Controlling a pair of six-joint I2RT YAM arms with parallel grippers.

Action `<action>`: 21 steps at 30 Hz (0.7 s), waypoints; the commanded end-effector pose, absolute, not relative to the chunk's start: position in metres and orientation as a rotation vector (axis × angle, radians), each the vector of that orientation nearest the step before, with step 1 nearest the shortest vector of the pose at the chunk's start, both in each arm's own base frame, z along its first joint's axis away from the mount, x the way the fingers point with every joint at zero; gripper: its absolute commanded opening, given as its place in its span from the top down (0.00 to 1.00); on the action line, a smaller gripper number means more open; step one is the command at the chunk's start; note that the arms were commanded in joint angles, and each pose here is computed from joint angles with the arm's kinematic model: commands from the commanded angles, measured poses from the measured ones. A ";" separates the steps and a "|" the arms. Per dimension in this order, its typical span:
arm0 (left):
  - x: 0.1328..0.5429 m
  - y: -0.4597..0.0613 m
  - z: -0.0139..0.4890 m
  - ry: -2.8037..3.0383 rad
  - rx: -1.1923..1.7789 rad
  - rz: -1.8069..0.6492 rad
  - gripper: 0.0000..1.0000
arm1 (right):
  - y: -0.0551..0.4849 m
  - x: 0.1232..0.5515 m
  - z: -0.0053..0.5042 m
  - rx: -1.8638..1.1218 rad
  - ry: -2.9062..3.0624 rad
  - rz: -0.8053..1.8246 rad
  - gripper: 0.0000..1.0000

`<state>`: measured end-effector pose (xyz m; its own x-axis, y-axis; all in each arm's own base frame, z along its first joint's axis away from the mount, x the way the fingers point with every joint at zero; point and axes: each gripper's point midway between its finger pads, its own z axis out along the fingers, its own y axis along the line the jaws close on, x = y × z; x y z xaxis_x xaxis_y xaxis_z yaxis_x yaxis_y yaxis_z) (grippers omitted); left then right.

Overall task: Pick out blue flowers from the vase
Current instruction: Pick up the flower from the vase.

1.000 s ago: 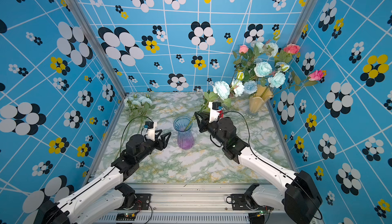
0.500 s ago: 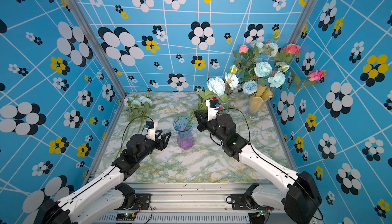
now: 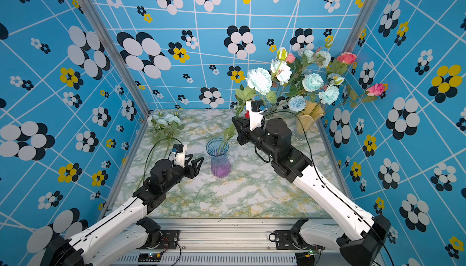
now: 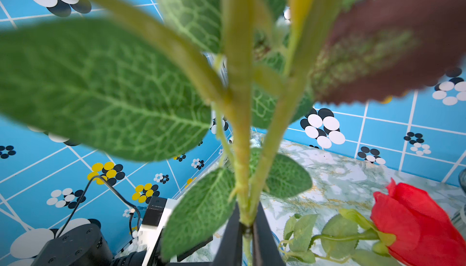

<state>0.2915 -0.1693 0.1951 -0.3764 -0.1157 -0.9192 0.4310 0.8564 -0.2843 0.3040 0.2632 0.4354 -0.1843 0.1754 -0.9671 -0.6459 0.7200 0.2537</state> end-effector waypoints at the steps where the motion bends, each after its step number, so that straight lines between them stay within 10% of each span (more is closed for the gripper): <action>1: 0.298 -0.170 0.209 1.839 0.244 -0.577 0.33 | 0.253 0.295 0.449 -0.431 1.613 0.715 1.00; 21: 0.302 -0.150 0.209 1.855 0.194 -0.479 0.29 | 0.242 0.248 0.542 -0.520 1.502 0.824 1.00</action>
<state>0.2978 -0.1567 0.1937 -0.3713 -0.0961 -0.9235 0.3808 0.8914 -0.2458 0.2589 0.2387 0.5379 -0.1006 0.1577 -0.9824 -0.7077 0.6826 0.1821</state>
